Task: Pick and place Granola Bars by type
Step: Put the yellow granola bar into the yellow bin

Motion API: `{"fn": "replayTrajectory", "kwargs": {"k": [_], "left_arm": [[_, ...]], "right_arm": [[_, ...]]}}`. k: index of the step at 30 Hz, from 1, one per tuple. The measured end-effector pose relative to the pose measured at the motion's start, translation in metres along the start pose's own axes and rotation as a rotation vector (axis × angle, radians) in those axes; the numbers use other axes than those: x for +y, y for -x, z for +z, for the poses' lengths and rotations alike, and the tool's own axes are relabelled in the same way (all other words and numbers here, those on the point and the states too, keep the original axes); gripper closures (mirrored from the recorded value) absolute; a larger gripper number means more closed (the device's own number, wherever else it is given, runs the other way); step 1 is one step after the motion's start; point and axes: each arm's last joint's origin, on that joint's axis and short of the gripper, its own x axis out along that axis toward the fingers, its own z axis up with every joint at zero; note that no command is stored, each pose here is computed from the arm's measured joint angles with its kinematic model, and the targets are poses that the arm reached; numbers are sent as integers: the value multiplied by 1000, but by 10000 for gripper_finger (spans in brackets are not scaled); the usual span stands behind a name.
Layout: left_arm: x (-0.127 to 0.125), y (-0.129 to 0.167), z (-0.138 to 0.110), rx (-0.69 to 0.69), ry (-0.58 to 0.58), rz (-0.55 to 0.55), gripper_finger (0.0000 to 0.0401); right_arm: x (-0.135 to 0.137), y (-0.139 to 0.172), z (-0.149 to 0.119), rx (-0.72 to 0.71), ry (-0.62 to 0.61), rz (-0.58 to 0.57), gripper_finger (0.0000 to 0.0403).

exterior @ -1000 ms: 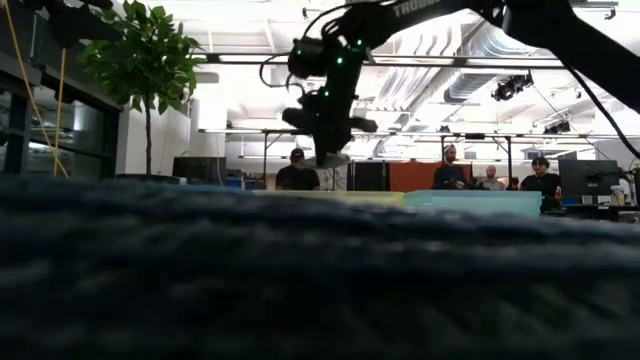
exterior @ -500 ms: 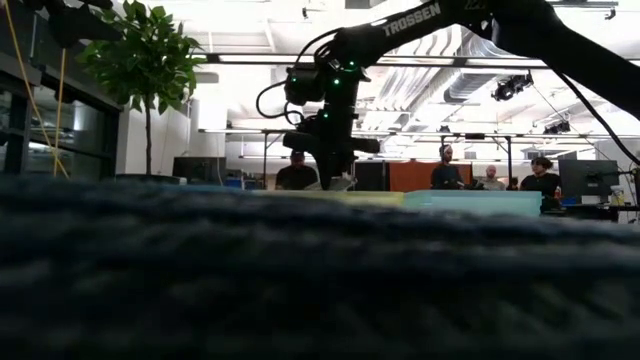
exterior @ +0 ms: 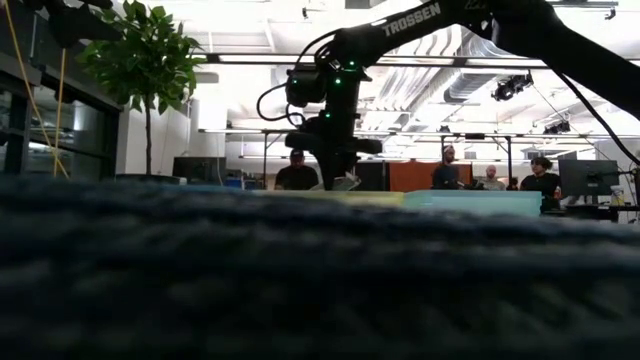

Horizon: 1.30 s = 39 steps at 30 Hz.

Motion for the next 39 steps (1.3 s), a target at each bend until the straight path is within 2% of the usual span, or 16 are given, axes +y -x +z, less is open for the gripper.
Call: {"fn": "replayTrajectory", "kwargs": {"k": [14, 22, 30, 39], "left_arm": [[0, 0, 0, 0, 0, 0, 128], [0, 0, 0, 0, 0, 0, 128], [0, 0, 0, 0, 0, 0, 128], [1, 0, -3, 36, -1, 7, 128]], "right_arm": [[2, 0, -1, 31, 7, 54, 339], [2, 0, -1, 36, 11, 66, 276], [18, 7, 5, -14, 202, 341, 234], [29, 51, -3, -114, 409, 410, 231]]}}
